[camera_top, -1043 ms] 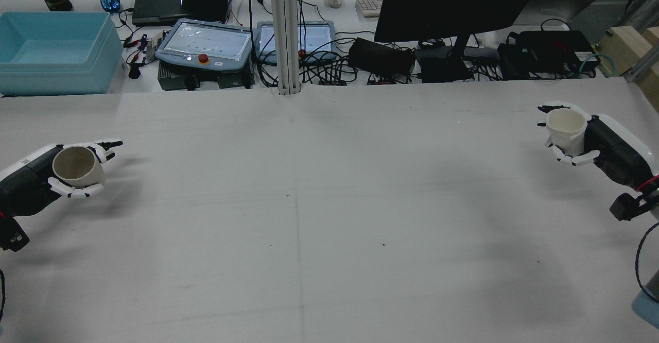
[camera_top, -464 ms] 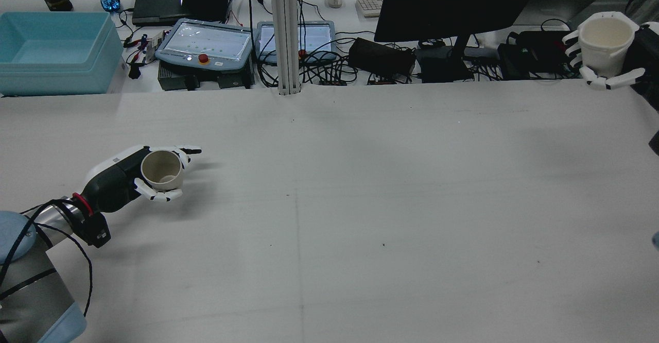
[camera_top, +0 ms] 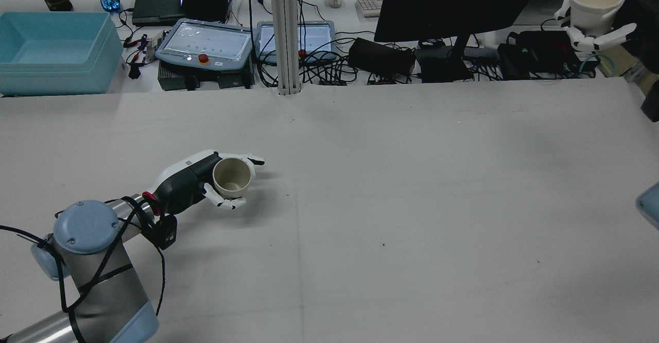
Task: Pour water
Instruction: 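Lift both cups and bring the white cup above the beige cup, then tilt the white cup with the right hand over the beige cup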
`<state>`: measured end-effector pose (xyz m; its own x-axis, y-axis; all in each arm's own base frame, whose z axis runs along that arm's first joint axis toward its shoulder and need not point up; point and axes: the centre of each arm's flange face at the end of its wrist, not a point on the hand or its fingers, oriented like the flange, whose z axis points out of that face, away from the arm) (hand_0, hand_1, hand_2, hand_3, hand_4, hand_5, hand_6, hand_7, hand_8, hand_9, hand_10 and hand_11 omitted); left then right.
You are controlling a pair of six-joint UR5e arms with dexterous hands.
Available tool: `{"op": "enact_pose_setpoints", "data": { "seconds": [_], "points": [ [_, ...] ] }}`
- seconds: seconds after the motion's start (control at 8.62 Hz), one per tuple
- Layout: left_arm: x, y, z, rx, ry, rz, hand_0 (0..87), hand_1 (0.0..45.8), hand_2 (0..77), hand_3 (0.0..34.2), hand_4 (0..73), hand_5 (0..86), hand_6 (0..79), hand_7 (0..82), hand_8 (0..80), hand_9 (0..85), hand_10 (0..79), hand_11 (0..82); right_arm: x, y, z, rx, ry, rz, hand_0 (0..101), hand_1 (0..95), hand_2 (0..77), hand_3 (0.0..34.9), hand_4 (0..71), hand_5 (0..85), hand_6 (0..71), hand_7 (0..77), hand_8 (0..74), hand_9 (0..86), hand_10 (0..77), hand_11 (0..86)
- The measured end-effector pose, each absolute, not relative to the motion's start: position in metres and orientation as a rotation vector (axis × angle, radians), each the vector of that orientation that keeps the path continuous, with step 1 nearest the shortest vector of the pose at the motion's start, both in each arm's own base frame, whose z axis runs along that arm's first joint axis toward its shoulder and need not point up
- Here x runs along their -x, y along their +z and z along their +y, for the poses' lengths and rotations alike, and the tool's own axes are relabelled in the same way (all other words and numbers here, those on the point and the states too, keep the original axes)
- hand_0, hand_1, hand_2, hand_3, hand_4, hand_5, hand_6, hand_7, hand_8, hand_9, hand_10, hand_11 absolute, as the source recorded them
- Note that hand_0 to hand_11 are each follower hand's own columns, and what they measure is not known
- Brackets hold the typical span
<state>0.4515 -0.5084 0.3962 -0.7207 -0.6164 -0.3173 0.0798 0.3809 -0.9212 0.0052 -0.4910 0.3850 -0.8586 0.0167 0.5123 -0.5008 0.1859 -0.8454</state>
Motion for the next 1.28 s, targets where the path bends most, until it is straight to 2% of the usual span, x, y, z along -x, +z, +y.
{"op": "enact_pose_setpoints", "data": {
  "seconds": [0.12, 0.23, 0.35, 0.58, 0.81, 0.93, 1.04, 1.28],
  "points": [
    [-0.466, 0.370, -0.507, 0.472, -1.362, 1.980, 80.4, 25.1, 39.8, 0.1, 46.9, 44.7, 15.8, 22.4, 8.7, 3.8, 2.7, 9.8, 0.014, 0.362, -0.498, -0.453, 1.682, -2.033, 80, 33.3, 43.6, 0.0, 0.0, 68.2, 38.7, 49.1, 32.7, 38.7, 22.9, 38.7],
    [-0.479, 0.347, -0.508, 0.483, -1.347, 1.968, 80.4, 25.1, 39.8, 0.1, 46.9, 44.7, 15.8, 22.4, 8.7, 3.8, 2.7, 9.8, 0.040, 0.343, -0.502, -0.451, 1.644, -2.006, 80, 33.3, 43.6, 0.0, 1.6, 68.7, 43.6, 51.8, 33.8, 42.5, 23.5, 38.2],
    [-0.492, 0.327, -0.509, 0.495, -1.336, 1.958, 80.4, 25.1, 39.8, 0.2, 46.9, 45.3, 15.8, 22.4, 8.7, 3.8, 4.4, 9.8, 0.072, 0.328, -0.502, -0.448, 1.610, -1.981, 80, 33.3, 43.6, 0.0, 7.1, 69.8, 47.5, 53.5, 33.3, 43.6, 21.8, 36.0],
    [-0.510, 0.300, -0.509, 0.513, -1.321, 1.949, 80.6, 25.1, 39.8, 0.1, 46.9, 45.3, 18.0, 22.9, 8.7, 3.8, 3.8, 9.3, 0.151, 0.311, -0.487, -0.446, 1.532, -1.929, 80, 33.3, 43.6, 0.0, 19.1, 69.3, 57.8, 54.0, 37.1, 49.1, 20.7, 36.0],
    [-0.516, 0.280, -0.510, 0.522, -1.315, 1.953, 80.6, 25.1, 39.8, 0.2, 46.9, 45.3, 18.0, 22.9, 8.7, 3.8, 3.8, 8.2, 0.230, 0.302, -0.460, -0.464, 1.460, -1.893, 80, 33.3, 43.6, 0.0, 19.1, 69.3, 58.4, 54.0, 37.1, 49.1, 20.7, 34.9],
    [-0.518, 0.272, -0.511, 0.524, -1.312, 1.956, 80.5, 25.1, 39.8, 0.2, 46.9, 45.3, 18.0, 24.5, 8.7, 3.8, 3.8, 8.2, 0.257, 0.300, -0.446, -0.484, 1.441, -1.877, 80, 29.5, 45.8, 0.0, 19.1, 69.8, 58.4, 54.0, 37.1, 49.1, 20.7, 34.9],
    [-0.521, 0.265, -0.511, 0.528, -1.309, 1.958, 80.5, 25.1, 39.8, 0.2, 46.9, 45.3, 18.0, 24.5, 8.7, 3.8, 3.8, 8.2, 0.277, 0.300, -0.434, -0.510, 1.435, -1.860, 80, 29.5, 45.8, 0.0, 20.7, 69.3, 58.4, 54.0, 37.1, 49.6, 20.7, 34.9],
    [-0.528, 0.253, -0.509, 0.538, -1.299, 1.961, 80.3, 25.1, 39.8, 0.2, 46.9, 44.7, 18.0, 24.5, 8.7, 3.8, 3.8, 8.2, 0.308, 0.299, -0.430, -0.545, 1.436, -1.827, 80, 28.9, 45.8, 0.0, 21.8, 69.3, 58.4, 54.0, 38.2, 50.7, 22.4, 37.1]
  ]
}}
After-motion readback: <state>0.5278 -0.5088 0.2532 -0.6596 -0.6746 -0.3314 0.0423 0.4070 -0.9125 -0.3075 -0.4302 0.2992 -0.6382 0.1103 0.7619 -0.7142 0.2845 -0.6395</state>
